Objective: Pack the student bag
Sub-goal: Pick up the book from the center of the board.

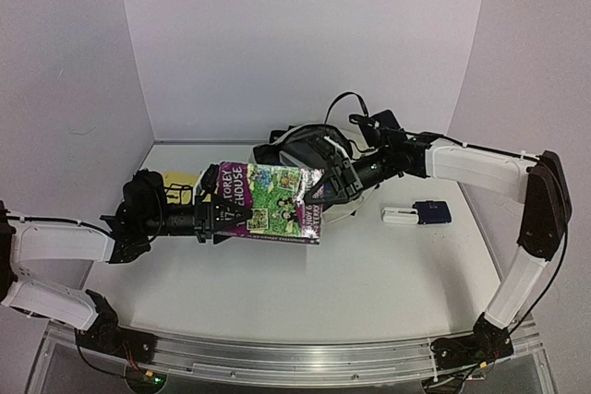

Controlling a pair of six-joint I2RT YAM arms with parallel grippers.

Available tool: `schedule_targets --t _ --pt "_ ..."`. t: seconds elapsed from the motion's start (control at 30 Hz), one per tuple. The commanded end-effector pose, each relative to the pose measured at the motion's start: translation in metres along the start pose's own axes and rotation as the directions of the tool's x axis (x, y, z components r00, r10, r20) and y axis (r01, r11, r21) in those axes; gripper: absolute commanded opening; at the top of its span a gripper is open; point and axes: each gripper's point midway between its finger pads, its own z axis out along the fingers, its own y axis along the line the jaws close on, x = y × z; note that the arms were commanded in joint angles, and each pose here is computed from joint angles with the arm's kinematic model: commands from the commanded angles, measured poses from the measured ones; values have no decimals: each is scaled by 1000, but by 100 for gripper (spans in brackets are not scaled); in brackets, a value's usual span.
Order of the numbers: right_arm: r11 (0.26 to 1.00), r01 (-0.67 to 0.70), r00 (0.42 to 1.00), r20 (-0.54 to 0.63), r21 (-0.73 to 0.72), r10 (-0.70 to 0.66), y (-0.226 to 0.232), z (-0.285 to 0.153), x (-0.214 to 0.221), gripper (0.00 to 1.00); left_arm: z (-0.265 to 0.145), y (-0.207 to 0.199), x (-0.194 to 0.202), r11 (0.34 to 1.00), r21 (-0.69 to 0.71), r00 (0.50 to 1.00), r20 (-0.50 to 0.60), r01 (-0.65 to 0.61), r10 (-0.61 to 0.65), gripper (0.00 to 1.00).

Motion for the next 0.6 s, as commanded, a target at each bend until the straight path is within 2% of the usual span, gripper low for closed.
schedule_targets --t 0.0,0.23,0.3,0.43,0.57 --pt "990 69 997 -10 -121 -70 44 -4 3 0 -12 -36 -9 993 94 997 6 -77 77 76" --pt "989 67 997 -18 -132 -70 47 -2 6 0 -20 -31 -9 996 78 999 -26 -39 42 78" --pt "989 70 997 -21 -132 -74 49 -1 7 0 -21 -28 -10 997 71 999 -24 -30 32 76" --pt "990 62 997 -39 -126 -67 43 8 12 0 -17 -34 -11 993 116 999 -37 -32 36 64" --pt "998 48 998 -36 -45 -49 23 15 11 0 -15 -35 -13 992 124 999 -39 -31 36 41"
